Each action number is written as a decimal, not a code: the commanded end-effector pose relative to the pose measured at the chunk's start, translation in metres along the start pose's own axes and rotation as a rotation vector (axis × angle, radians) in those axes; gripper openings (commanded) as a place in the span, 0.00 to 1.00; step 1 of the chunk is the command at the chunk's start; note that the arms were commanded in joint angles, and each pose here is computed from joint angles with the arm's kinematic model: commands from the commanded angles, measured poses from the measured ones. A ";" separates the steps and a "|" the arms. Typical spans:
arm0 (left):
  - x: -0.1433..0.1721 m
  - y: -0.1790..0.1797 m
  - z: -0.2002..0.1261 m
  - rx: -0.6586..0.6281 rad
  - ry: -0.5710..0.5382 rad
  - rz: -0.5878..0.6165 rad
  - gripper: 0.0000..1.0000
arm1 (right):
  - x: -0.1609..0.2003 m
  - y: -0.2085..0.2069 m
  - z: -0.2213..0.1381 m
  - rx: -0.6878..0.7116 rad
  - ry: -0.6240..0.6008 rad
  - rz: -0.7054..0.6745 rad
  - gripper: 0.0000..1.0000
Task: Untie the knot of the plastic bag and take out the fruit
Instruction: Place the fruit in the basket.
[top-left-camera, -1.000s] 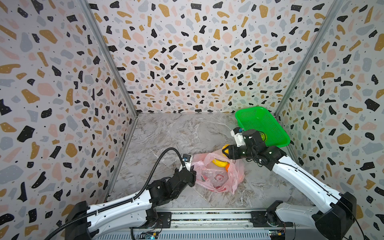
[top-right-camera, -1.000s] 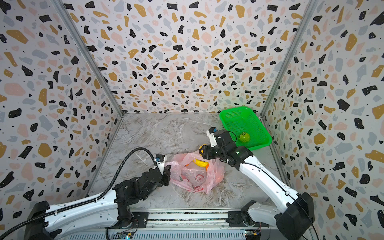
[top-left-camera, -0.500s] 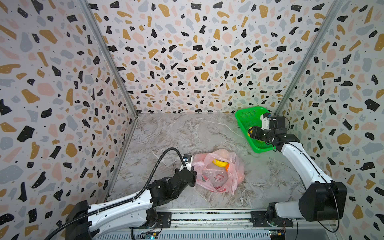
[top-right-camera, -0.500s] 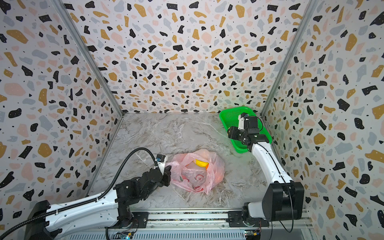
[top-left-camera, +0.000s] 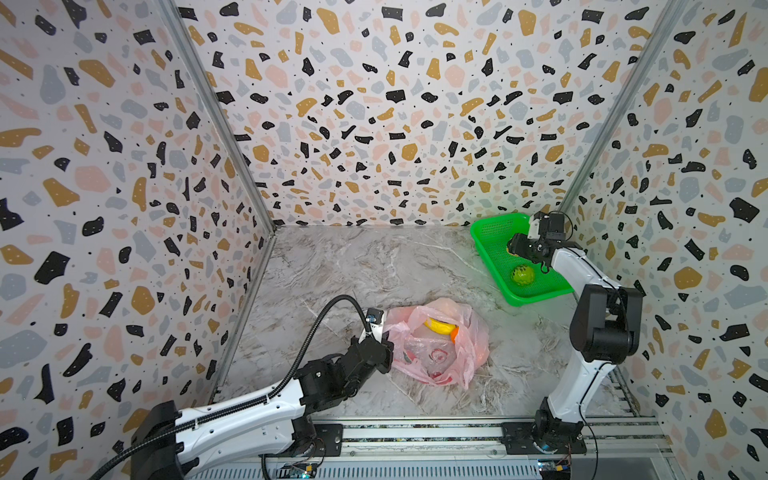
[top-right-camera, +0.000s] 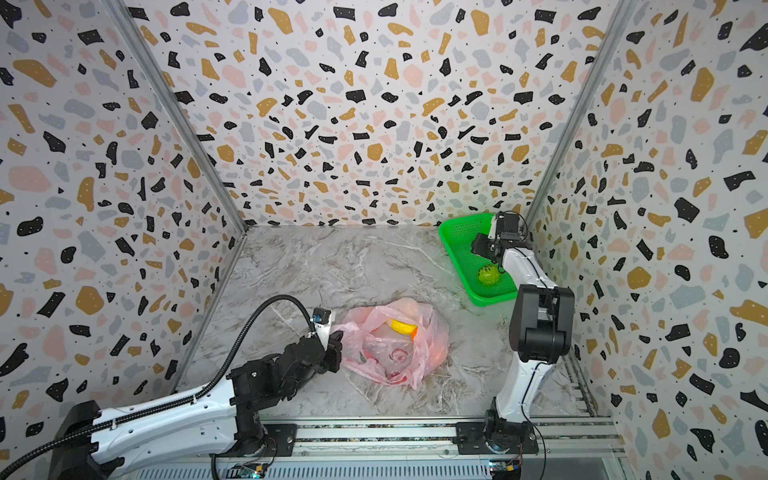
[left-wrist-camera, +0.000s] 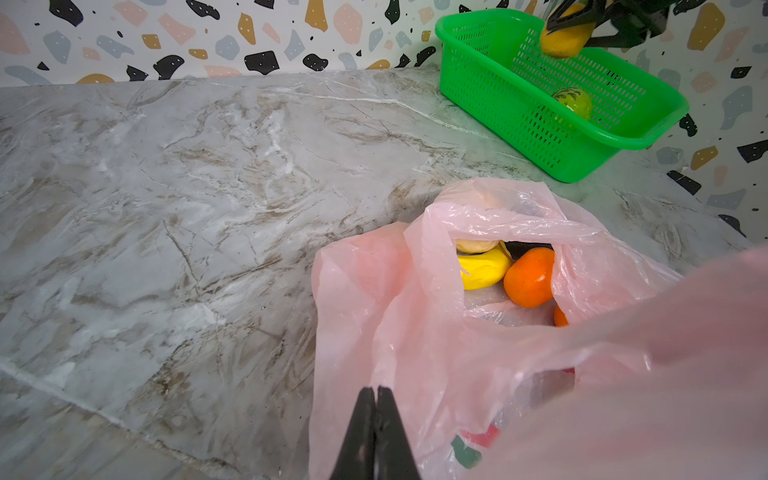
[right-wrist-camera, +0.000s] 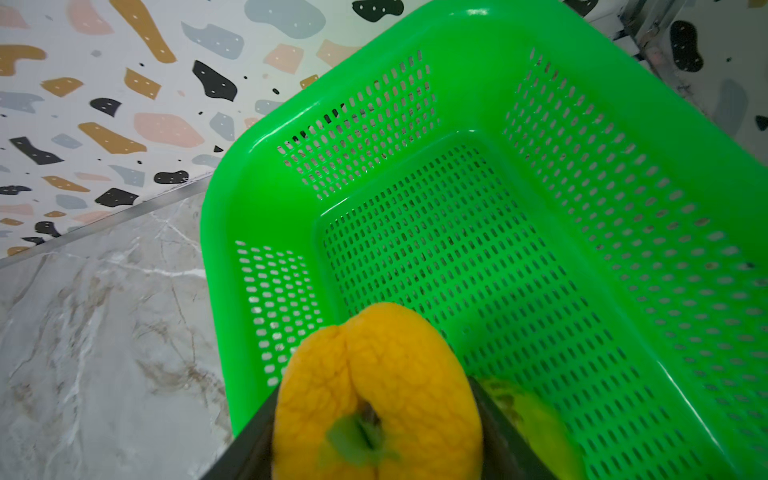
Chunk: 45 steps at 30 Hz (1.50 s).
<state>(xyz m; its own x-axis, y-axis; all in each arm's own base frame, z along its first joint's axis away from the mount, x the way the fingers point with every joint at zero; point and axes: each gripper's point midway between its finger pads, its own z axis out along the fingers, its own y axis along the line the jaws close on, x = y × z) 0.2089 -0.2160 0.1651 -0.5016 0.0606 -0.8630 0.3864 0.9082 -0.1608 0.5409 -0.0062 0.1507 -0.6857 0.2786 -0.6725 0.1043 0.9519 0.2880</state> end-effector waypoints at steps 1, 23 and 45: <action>-0.019 -0.009 -0.004 0.031 -0.054 -0.013 0.00 | -0.019 -0.003 0.003 0.038 -0.022 -0.033 0.45; -0.022 -0.009 -0.006 0.037 -0.069 -0.019 0.00 | 0.002 0.004 0.019 0.055 0.052 -0.081 0.75; -0.024 -0.009 -0.008 0.046 -0.083 -0.024 0.00 | 0.041 0.066 -0.088 -0.143 0.078 -0.153 0.87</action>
<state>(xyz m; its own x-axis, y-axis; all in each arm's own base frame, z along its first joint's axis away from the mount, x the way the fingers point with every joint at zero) 0.2089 -0.2169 0.1733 -0.4820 0.0483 -0.8748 0.3988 0.9011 -0.1700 0.4843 0.0346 0.1847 -0.7301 0.1537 -0.6658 -0.0269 0.9671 0.2528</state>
